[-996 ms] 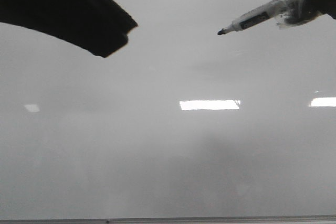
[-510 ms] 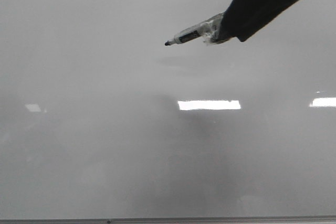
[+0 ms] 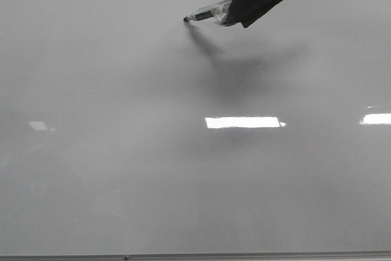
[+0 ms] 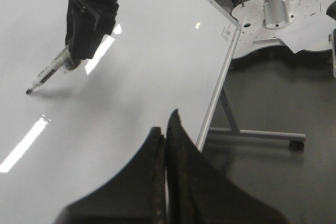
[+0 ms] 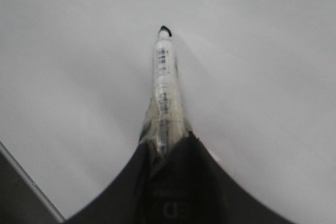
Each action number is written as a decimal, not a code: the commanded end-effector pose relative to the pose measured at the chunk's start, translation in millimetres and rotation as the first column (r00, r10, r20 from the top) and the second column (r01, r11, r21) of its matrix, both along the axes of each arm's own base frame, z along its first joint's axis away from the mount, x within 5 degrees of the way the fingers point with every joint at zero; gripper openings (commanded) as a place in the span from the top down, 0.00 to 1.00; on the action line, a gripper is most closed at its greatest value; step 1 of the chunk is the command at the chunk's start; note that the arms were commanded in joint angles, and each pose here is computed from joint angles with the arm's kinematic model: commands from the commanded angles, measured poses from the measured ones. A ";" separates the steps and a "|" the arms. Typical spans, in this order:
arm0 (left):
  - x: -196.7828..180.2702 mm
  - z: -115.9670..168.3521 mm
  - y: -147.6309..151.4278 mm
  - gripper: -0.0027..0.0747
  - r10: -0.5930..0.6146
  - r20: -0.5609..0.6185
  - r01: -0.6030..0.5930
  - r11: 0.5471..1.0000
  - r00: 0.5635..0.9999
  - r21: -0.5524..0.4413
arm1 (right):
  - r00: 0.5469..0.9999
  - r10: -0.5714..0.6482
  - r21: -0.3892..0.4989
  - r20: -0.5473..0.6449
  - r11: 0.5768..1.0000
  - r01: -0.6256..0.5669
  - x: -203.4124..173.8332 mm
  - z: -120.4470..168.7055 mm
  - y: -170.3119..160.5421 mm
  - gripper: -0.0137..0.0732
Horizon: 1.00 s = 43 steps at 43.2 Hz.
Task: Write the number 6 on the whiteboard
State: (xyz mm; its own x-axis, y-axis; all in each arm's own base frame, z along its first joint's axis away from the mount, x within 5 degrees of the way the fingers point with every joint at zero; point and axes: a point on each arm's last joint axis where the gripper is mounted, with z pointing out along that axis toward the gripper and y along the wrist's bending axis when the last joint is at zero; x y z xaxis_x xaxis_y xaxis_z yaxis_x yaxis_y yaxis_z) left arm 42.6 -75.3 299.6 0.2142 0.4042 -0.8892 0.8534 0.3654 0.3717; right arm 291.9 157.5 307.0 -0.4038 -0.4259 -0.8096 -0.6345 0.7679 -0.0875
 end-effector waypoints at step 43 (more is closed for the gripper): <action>0.7 18.8 -2.7 0.99 0.007 0.001 -0.007 0.988 1.000 -0.153 | 0.986 0.169 -0.061 -0.008 0.984 -0.170 -50.2 41.2 4.1 0.91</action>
